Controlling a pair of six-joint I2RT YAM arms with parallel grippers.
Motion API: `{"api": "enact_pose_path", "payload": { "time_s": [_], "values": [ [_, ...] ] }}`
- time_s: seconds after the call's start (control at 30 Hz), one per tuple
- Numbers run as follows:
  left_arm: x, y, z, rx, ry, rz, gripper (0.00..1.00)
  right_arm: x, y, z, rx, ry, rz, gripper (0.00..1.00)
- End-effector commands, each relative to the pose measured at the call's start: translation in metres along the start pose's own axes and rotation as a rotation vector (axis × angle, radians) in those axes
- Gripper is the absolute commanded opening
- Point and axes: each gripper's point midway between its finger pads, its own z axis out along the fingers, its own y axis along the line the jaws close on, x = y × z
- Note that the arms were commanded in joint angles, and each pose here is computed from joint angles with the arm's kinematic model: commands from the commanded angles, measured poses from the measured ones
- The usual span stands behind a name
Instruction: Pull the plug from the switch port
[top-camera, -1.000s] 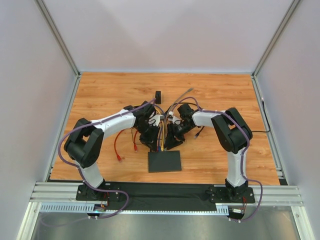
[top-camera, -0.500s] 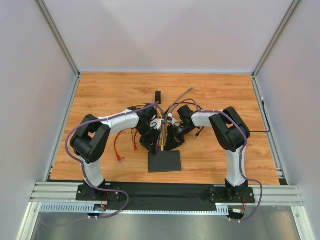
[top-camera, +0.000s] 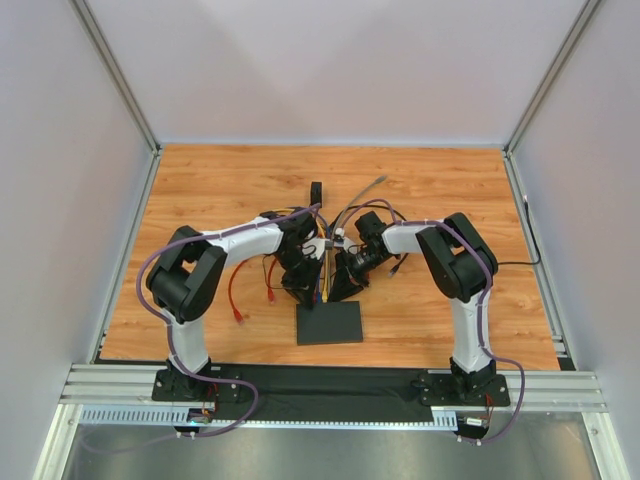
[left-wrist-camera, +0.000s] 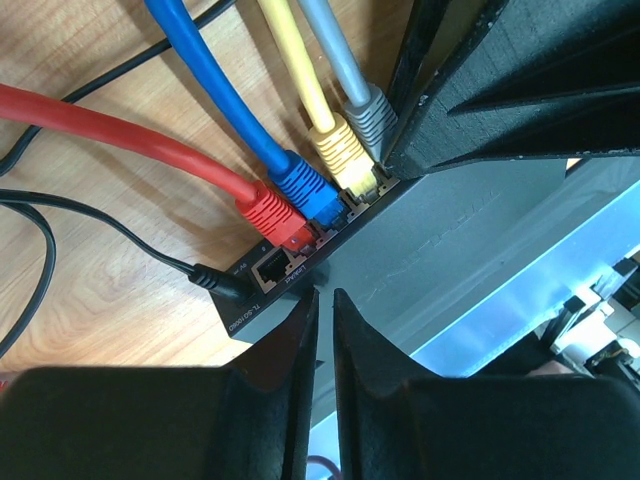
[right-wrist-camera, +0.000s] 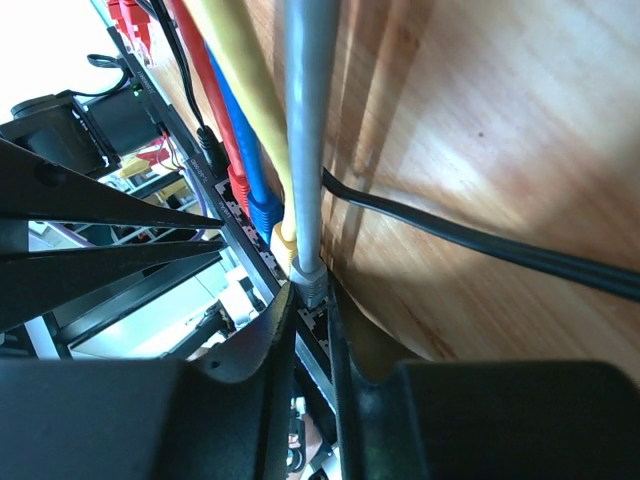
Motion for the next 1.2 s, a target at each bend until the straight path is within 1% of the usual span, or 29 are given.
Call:
{"api": "enact_pose_path", "payload": {
  "time_s": [0.0, 0.1, 0.2, 0.27, 0.3, 0.33, 0.4, 0.43, 0.5, 0.53, 0.67, 0.77, 0.8, 0.9, 1.03, 1.07, 1.17],
  "values": [
    [-0.002, 0.015, 0.010, -0.070, 0.018, 0.011, 0.19, -0.005, -0.006, 0.004, 0.003, -0.002, 0.004, 0.15],
    [-0.001, 0.016, 0.011, -0.072, 0.024, 0.002, 0.19, -0.007, -0.007, 0.005, 0.003, -0.009, 0.009, 0.11],
    [0.001, 0.019, 0.012, -0.087, 0.031, -0.003, 0.18, -0.011, -0.006, 0.006, -0.009, -0.029, 0.026, 0.00],
    [0.003, 0.023, 0.013, -0.104, 0.044, -0.017, 0.18, -0.014, -0.001, 0.007, -0.020, -0.045, 0.058, 0.00],
    [0.008, 0.027, 0.016, -0.115, 0.071, -0.030, 0.18, -0.019, -0.001, 0.007, -0.019, -0.067, 0.048, 0.00],
    [0.009, 0.028, 0.017, -0.118, 0.081, -0.032, 0.17, -0.023, -0.005, 0.007, 0.012, -0.094, 0.054, 0.00],
    [0.012, 0.031, 0.020, -0.127, 0.094, -0.034, 0.17, -0.036, 0.000, 0.002, 0.035, -0.174, 0.054, 0.00],
    [0.013, 0.033, 0.021, -0.138, 0.097, -0.034, 0.17, -0.041, -0.011, 0.001, 0.088, -0.228, 0.079, 0.00],
    [0.015, 0.035, 0.022, -0.143, 0.107, -0.038, 0.17, -0.054, -0.003, -0.006, 0.097, -0.321, 0.083, 0.00],
    [0.016, 0.035, 0.023, -0.146, 0.113, -0.039, 0.17, -0.057, -0.007, -0.008, 0.118, -0.354, 0.089, 0.00],
    [0.015, 0.036, 0.023, -0.155, 0.114, -0.033, 0.17, -0.065, 0.002, -0.018, 0.119, -0.438, 0.056, 0.00],
    [0.016, 0.037, 0.023, -0.159, 0.119, -0.029, 0.17, -0.067, 0.007, -0.019, 0.098, -0.458, 0.068, 0.00],
    [0.016, 0.037, 0.023, -0.161, 0.118, -0.029, 0.17, -0.074, 0.015, -0.021, 0.076, -0.482, 0.044, 0.00],
    [0.017, 0.035, 0.024, -0.166, 0.121, -0.023, 0.16, -0.083, 0.025, -0.025, 0.040, -0.512, 0.057, 0.00],
    [0.019, 0.036, 0.023, -0.185, 0.122, -0.010, 0.16, -0.092, 0.030, -0.037, 0.087, -0.552, 0.014, 0.00],
    [0.016, 0.034, 0.020, -0.183, 0.101, -0.002, 0.16, -0.084, 0.022, -0.037, 0.140, -0.527, 0.000, 0.00],
    [0.015, 0.032, 0.016, -0.183, 0.083, 0.010, 0.16, -0.087, 0.034, -0.059, 0.166, -0.564, -0.053, 0.00]
  ]
}}
